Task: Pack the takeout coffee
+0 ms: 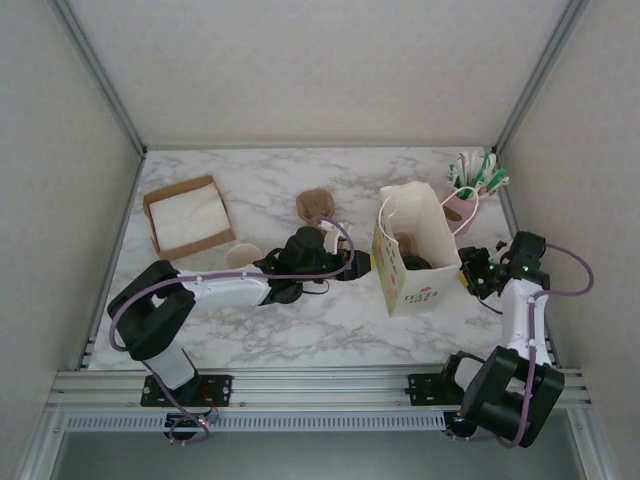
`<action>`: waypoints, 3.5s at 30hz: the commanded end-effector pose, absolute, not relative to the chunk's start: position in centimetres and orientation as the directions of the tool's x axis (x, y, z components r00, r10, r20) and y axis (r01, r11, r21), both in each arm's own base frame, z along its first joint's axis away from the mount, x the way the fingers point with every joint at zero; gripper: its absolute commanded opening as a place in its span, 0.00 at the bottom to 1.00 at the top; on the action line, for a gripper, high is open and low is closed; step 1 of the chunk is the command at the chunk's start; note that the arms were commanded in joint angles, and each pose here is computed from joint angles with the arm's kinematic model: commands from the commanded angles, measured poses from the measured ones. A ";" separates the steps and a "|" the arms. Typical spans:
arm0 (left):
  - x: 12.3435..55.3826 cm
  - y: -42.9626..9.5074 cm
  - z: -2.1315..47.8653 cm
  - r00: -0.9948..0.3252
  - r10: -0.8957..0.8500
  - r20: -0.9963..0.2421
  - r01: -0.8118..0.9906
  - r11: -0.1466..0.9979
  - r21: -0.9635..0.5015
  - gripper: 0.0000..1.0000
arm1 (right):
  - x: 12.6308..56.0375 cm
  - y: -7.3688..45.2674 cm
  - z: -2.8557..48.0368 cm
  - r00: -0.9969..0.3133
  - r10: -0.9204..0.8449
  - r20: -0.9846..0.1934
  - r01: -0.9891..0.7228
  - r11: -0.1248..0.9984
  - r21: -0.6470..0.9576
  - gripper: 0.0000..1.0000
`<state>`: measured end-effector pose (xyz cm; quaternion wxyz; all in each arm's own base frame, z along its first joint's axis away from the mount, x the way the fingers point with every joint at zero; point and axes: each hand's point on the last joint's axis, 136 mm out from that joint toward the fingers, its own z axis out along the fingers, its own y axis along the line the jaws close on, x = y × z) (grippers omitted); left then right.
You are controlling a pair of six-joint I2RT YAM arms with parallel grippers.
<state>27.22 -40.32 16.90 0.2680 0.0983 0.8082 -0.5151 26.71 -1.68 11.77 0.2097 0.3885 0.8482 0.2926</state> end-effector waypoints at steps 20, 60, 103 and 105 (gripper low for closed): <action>28.2 -40.1 18.2 -0.821 -0.149 -0.551 0.448 0.428 -0.784 0.43 | 30.1 2.3 10.0 -0.685 0.723 -0.088 0.478 0.538 0.694 0.50; 30.4 -35.1 23.6 -0.720 -0.244 -0.650 0.486 0.492 -0.722 0.47 | 30.2 1.7 18.0 -0.720 0.546 -0.428 0.385 0.828 0.408 0.57; 37.0 -27.3 31.5 -0.569 -0.297 -0.767 0.496 0.620 -0.608 1.00 | 45.1 -1.1 26.3 -0.710 0.456 -0.537 0.310 0.887 0.343 0.29; 37.0 -27.3 31.5 -0.571 -0.297 -0.766 0.495 0.619 -0.610 1.00 | 45.5 -1.1 25.9 -0.715 0.455 -0.531 0.312 0.887 0.340 0.29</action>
